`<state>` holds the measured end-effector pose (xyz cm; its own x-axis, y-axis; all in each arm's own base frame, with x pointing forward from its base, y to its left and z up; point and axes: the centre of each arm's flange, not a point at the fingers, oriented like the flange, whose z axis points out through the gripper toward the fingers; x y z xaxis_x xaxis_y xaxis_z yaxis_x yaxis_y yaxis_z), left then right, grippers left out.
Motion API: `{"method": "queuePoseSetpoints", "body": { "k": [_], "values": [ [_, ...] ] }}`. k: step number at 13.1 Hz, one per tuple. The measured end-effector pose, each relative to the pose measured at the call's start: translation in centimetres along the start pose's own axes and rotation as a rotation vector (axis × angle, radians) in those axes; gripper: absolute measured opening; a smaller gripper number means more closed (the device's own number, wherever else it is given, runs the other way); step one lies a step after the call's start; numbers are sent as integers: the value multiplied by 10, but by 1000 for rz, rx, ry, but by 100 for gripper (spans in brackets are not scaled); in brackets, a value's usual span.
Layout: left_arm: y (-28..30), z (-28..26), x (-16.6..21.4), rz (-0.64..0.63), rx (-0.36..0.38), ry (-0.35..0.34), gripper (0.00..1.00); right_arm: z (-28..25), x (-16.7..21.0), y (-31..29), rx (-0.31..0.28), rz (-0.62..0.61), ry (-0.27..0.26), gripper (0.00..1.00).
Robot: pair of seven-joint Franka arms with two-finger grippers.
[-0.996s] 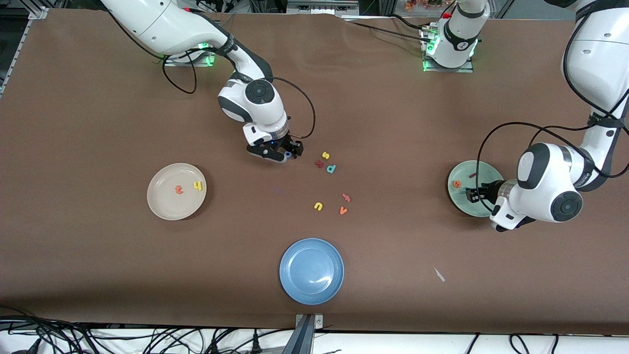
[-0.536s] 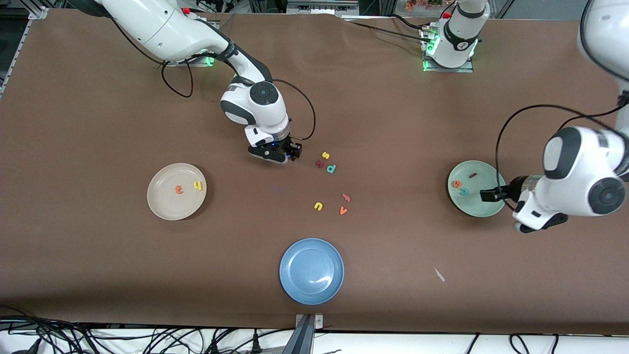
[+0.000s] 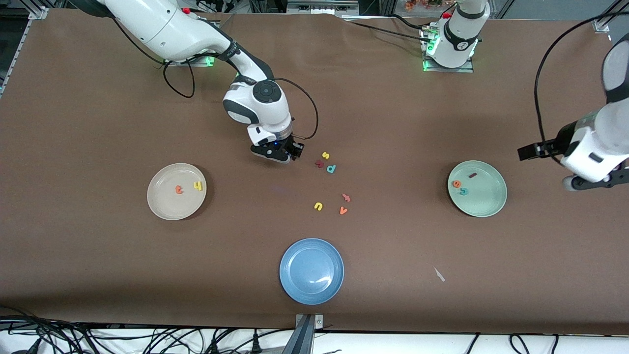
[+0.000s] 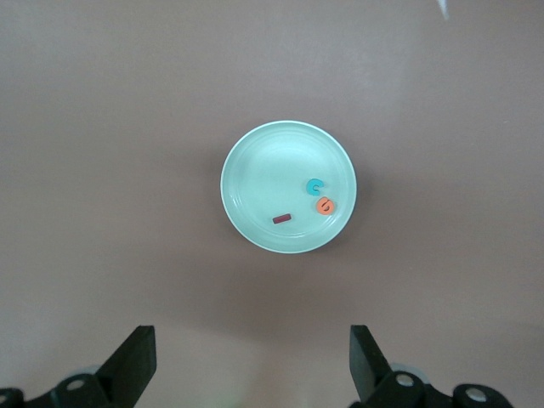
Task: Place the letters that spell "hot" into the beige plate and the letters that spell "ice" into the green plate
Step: 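Grasp the blue o with the right gripper while the left gripper returns to rest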
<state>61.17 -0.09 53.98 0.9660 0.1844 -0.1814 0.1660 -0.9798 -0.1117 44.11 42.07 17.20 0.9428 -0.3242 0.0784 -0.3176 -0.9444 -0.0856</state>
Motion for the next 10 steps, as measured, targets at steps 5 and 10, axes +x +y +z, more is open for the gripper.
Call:
{"method": "queuePoseSetpoints", "body": {
  "k": [5, 10],
  "values": [
    [-1, 2, 4, 28, -7, -10, 100, -2, 0, -2, 3, -5, 6, 30],
    [0, 3, 11, 32, -93, -31, 99, -12, 35, 5, 5, -10, 57, 28]
  ]
}}
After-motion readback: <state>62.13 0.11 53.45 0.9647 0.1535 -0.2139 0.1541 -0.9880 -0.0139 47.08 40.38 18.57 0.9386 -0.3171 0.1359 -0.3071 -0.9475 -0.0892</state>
